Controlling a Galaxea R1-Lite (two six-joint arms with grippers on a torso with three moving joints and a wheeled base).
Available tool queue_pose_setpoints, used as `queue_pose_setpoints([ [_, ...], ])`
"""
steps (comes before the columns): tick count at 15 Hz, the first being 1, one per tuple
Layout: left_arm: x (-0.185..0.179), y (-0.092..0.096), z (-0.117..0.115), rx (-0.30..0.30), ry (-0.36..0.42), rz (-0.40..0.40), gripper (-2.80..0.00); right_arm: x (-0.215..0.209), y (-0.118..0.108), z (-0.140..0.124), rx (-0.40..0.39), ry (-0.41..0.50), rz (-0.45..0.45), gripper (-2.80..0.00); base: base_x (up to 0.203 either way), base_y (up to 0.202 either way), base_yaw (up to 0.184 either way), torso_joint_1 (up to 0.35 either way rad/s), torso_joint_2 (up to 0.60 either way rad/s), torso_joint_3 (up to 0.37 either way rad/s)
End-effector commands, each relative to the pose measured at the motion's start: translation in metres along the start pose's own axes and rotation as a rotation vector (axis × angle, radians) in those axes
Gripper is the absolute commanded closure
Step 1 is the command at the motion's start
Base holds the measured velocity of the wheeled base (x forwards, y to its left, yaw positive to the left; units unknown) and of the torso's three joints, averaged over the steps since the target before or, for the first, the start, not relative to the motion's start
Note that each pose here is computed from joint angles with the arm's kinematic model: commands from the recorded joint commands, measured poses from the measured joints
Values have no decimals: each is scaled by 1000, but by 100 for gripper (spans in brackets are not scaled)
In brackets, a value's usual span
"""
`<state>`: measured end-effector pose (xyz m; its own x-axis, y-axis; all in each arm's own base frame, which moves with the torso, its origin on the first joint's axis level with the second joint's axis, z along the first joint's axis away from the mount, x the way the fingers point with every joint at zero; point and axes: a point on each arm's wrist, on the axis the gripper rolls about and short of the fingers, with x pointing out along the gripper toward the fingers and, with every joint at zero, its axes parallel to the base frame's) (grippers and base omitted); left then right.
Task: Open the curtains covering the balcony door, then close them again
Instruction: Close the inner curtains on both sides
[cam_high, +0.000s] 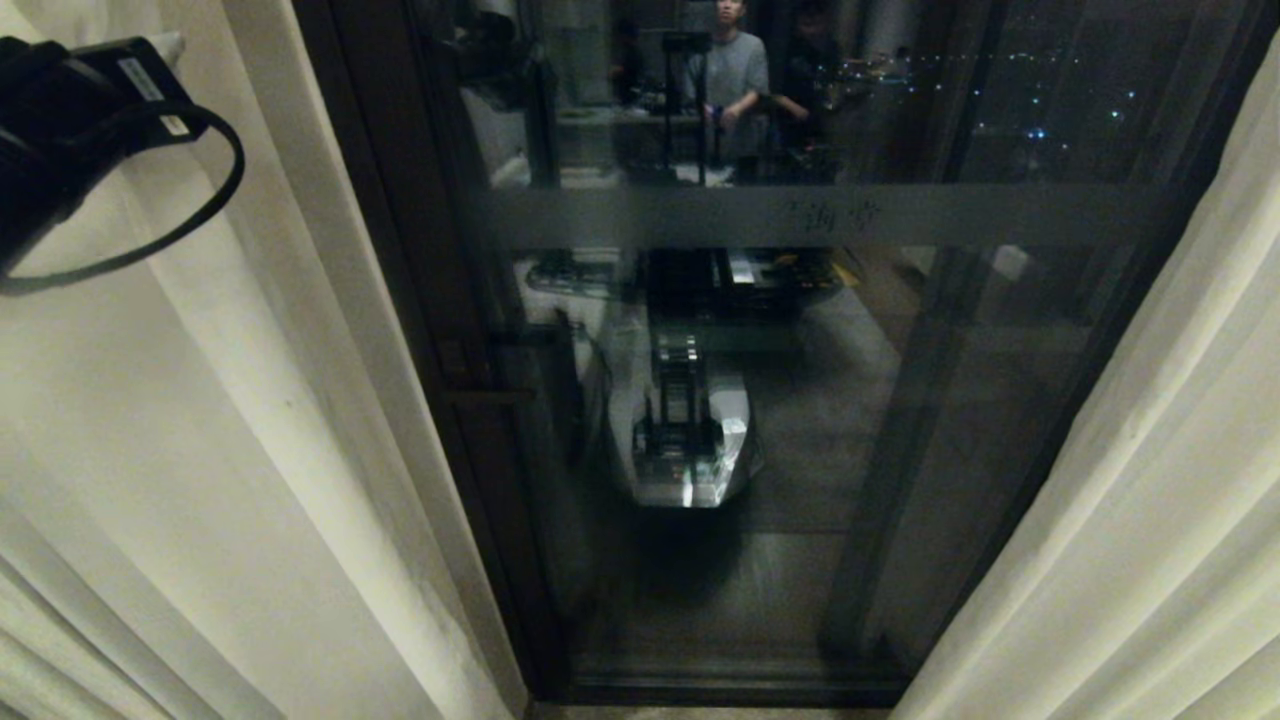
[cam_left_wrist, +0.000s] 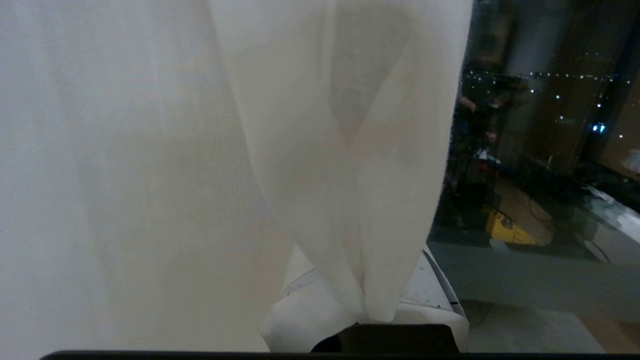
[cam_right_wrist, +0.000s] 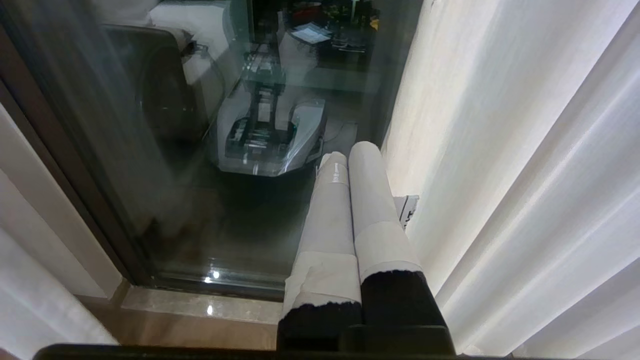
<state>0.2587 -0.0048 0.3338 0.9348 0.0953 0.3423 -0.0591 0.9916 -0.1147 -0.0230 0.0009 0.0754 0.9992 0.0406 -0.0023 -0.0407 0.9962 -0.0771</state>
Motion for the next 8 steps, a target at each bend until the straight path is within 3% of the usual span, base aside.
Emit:
queue_pose_setpoints([
  [1,-6,1,2,0,-5,1,0,0,0,0,-1,2,1,0,0,0,0,0,0,0],
  [4,-6,-1,3,0,-5,-6,0,0,0,0,-1,1,1,0,0,0,0,0,0,0],
  [8,-7,-4,2,-4,0,-17,0,0,0,0,-1,1,1,0,-1,-150,3,4,2,1],
])
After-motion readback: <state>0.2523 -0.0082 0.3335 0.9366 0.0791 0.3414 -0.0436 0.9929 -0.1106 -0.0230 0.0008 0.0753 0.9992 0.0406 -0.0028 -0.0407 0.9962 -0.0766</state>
